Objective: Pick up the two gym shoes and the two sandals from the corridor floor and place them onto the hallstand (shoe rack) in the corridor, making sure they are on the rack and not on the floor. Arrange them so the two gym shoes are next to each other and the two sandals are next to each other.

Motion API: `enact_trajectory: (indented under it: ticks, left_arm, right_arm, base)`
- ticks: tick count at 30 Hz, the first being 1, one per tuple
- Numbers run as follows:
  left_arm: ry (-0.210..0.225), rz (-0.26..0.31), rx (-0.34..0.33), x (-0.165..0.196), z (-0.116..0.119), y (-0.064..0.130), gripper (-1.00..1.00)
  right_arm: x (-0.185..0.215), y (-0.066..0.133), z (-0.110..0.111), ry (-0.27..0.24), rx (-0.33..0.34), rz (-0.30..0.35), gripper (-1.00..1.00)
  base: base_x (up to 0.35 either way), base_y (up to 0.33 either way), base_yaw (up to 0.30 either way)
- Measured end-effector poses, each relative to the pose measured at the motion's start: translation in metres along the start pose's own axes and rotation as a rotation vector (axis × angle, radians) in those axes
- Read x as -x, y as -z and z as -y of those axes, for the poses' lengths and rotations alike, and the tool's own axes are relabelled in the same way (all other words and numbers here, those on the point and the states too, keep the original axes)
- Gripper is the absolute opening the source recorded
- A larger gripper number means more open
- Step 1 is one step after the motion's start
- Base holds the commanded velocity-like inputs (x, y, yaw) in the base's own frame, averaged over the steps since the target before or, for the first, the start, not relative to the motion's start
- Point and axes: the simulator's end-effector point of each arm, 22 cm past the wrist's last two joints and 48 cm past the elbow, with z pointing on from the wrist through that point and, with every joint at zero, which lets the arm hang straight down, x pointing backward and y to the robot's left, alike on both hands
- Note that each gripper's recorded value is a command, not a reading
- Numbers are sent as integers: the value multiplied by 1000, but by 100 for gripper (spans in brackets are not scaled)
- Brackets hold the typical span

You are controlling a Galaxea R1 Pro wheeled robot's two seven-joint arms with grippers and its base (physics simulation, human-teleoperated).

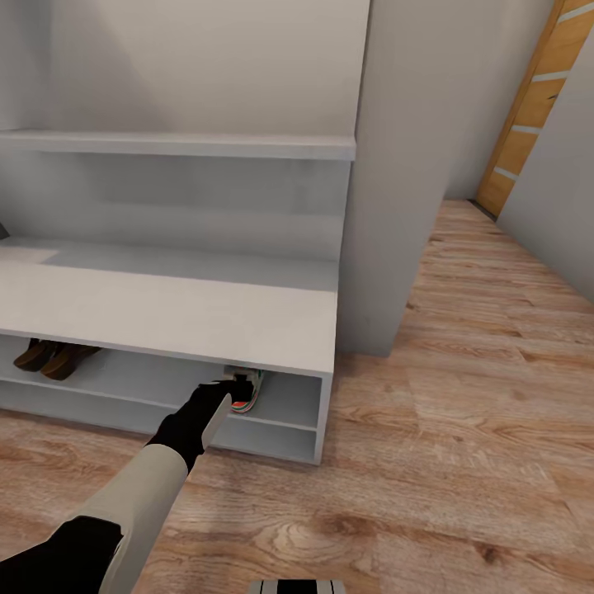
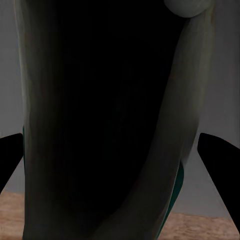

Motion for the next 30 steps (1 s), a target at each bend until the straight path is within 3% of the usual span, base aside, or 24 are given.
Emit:
enact_trajectory:
  ticks: [15, 16, 30]
  left_arm:
    - [0, -1, 0, 0, 0, 0, -100]
    - [0, -2, 0, -1, 0, 0, 100]
    - [-5, 2, 1, 1, 0, 0, 100]
  right_arm:
    - [0, 0, 0, 1, 0, 0, -100]
    - [0, 0, 0, 1, 0, 0, -100]
    - [0, 0, 0, 1, 0, 0, -100]
  base:
    - [32, 0, 0]
    - [0, 0, 0]
    - [-2, 0, 0]
